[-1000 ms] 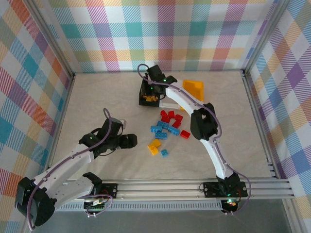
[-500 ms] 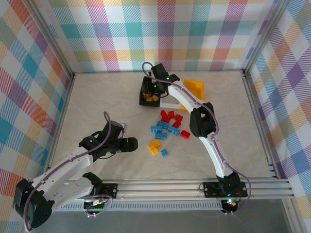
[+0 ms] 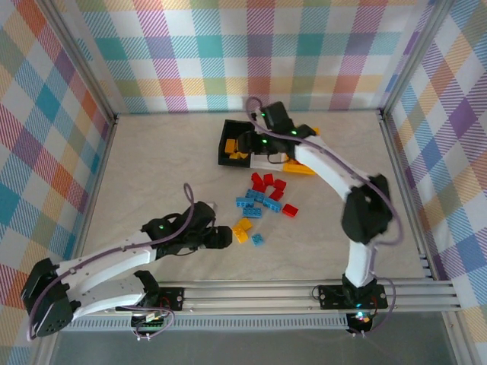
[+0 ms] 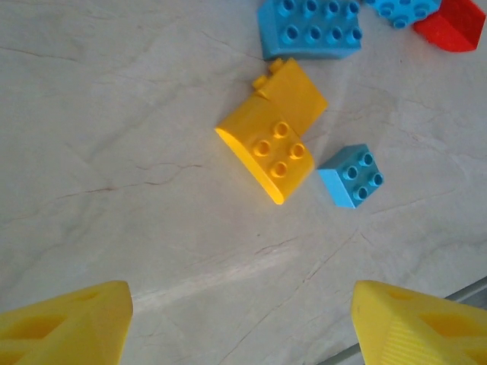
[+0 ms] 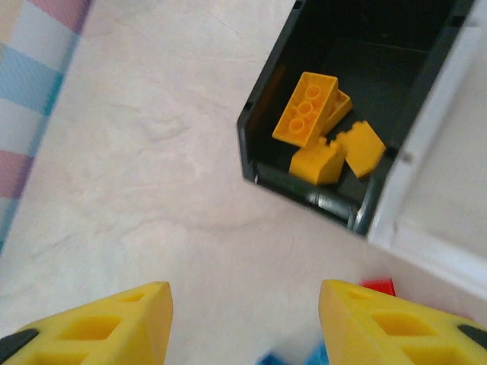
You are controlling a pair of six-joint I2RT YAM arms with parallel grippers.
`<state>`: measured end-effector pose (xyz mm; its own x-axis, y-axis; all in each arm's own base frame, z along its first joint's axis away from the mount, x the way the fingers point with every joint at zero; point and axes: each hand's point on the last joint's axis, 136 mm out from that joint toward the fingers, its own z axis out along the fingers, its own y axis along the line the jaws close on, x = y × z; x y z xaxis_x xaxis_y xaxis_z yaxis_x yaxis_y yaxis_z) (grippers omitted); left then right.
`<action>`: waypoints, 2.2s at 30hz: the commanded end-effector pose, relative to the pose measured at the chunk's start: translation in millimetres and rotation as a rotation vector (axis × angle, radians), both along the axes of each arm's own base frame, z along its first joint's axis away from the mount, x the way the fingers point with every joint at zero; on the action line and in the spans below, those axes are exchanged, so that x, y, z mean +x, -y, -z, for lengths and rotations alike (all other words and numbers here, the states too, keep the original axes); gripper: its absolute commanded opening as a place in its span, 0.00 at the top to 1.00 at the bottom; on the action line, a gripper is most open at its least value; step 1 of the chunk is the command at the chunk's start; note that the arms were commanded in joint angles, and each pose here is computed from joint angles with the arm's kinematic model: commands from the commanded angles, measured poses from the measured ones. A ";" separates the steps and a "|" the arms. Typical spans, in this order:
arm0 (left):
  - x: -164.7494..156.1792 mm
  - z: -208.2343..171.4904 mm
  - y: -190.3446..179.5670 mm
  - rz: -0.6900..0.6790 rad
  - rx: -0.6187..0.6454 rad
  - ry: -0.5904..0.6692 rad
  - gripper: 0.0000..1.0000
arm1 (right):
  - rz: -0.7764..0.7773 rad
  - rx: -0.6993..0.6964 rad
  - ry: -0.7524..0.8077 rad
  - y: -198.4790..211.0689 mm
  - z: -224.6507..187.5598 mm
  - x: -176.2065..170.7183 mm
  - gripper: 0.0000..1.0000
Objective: Sort the legos into containers by color
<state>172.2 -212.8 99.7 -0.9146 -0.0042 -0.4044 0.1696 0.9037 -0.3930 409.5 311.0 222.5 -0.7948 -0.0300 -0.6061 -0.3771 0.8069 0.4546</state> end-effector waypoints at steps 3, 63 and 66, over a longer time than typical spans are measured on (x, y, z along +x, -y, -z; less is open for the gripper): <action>15.6 11.4 29.0 -0.087 -0.034 0.004 0.18 | 0.018 -0.013 0.025 39.4 3.9 -54.7 0.46; 34.0 66.1 12.4 -0.093 0.373 -0.034 0.72 | 0.057 -0.068 -0.068 108.7 68.4 -149.8 0.44; 33.5 55.7 0.4 -0.095 0.397 -0.010 0.72 | 0.058 -0.074 -0.080 109.7 74.2 -151.7 0.44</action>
<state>208.9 -234.9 35.3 -0.9280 0.0346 -0.3710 0.0666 0.9950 -0.0738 257.0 203.3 148.8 -0.8452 -0.0446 -0.5327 -0.3044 0.8593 0.4109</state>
